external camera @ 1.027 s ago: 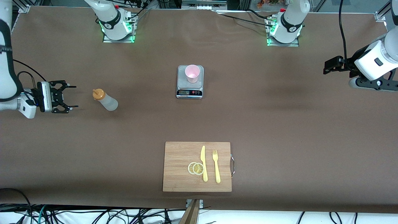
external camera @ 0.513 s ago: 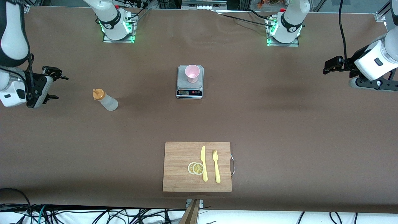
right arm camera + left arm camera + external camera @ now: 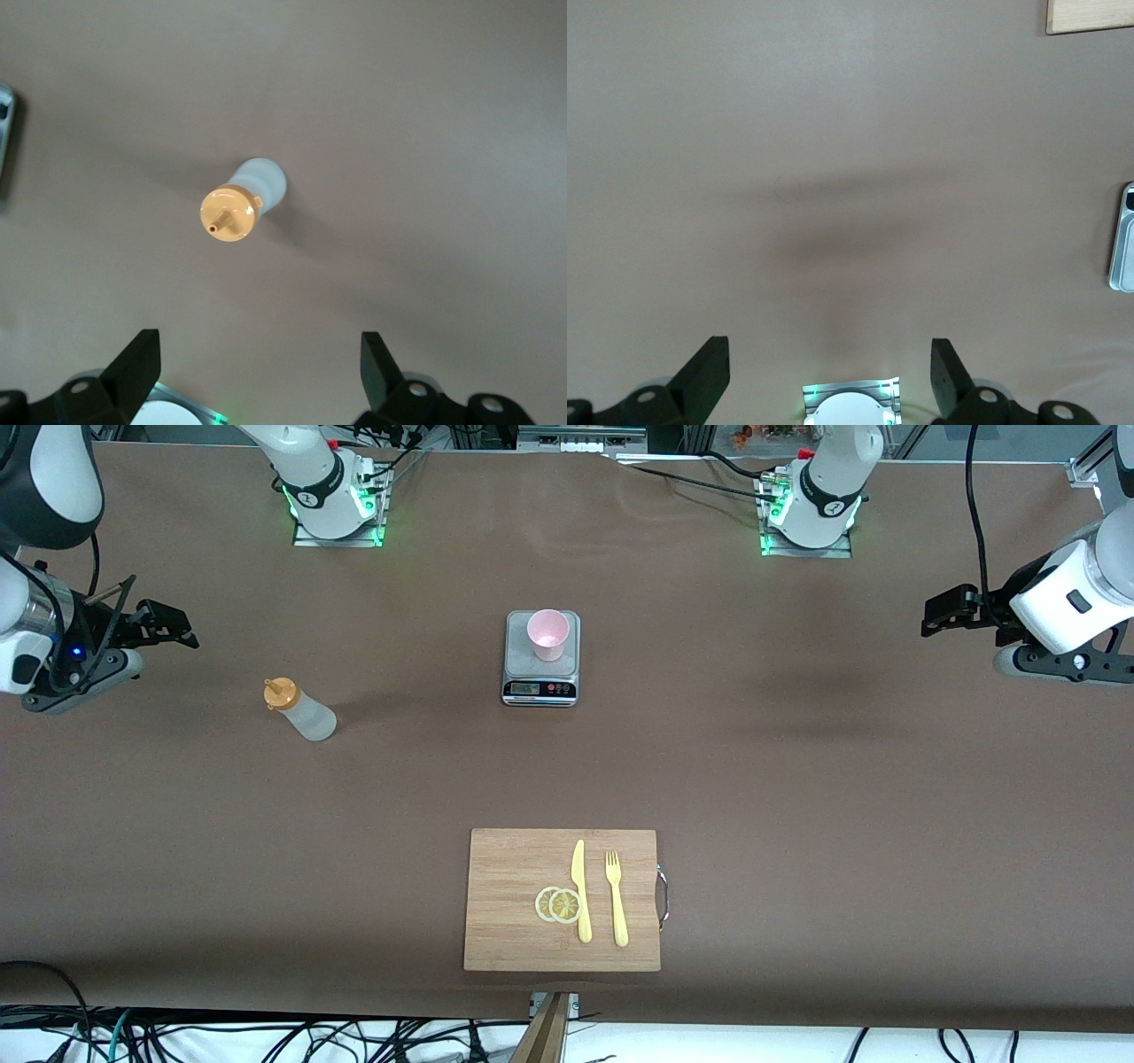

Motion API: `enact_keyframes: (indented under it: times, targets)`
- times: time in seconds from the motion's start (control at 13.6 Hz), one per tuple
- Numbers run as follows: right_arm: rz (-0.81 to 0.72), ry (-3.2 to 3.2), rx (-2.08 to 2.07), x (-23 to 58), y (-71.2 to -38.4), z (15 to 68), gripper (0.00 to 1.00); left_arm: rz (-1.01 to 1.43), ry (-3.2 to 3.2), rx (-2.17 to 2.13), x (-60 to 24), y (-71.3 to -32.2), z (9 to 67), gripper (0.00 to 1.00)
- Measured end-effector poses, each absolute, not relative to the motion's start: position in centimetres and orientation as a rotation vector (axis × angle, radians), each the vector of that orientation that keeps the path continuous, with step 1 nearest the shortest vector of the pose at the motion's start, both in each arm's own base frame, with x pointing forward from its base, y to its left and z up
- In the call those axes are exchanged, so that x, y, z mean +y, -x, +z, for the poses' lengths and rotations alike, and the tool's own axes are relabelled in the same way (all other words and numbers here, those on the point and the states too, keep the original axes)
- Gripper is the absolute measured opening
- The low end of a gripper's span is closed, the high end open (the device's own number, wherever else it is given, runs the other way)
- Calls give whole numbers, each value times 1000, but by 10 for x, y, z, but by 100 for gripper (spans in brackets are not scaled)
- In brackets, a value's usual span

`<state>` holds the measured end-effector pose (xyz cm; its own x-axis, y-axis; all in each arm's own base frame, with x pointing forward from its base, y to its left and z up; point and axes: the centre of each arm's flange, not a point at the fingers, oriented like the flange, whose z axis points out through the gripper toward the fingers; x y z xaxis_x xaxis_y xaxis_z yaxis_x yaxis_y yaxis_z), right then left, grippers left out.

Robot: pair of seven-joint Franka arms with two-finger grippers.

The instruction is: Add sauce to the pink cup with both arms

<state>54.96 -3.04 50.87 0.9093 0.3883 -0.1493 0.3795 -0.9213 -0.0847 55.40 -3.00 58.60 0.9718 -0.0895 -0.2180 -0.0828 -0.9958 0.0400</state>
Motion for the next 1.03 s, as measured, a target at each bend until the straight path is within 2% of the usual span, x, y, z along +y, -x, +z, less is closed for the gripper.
enact_keyframes:
  times: [0.44, 1.03]
  targets:
    - [269, 3136, -225, -4, -539, 534, 100, -344, -3089, -135, -30, -554, 586, 100]
    - [181, 3154, 205, -59, -527, 594, 100, -344, -3089, -134, -30, -554, 586, 100]
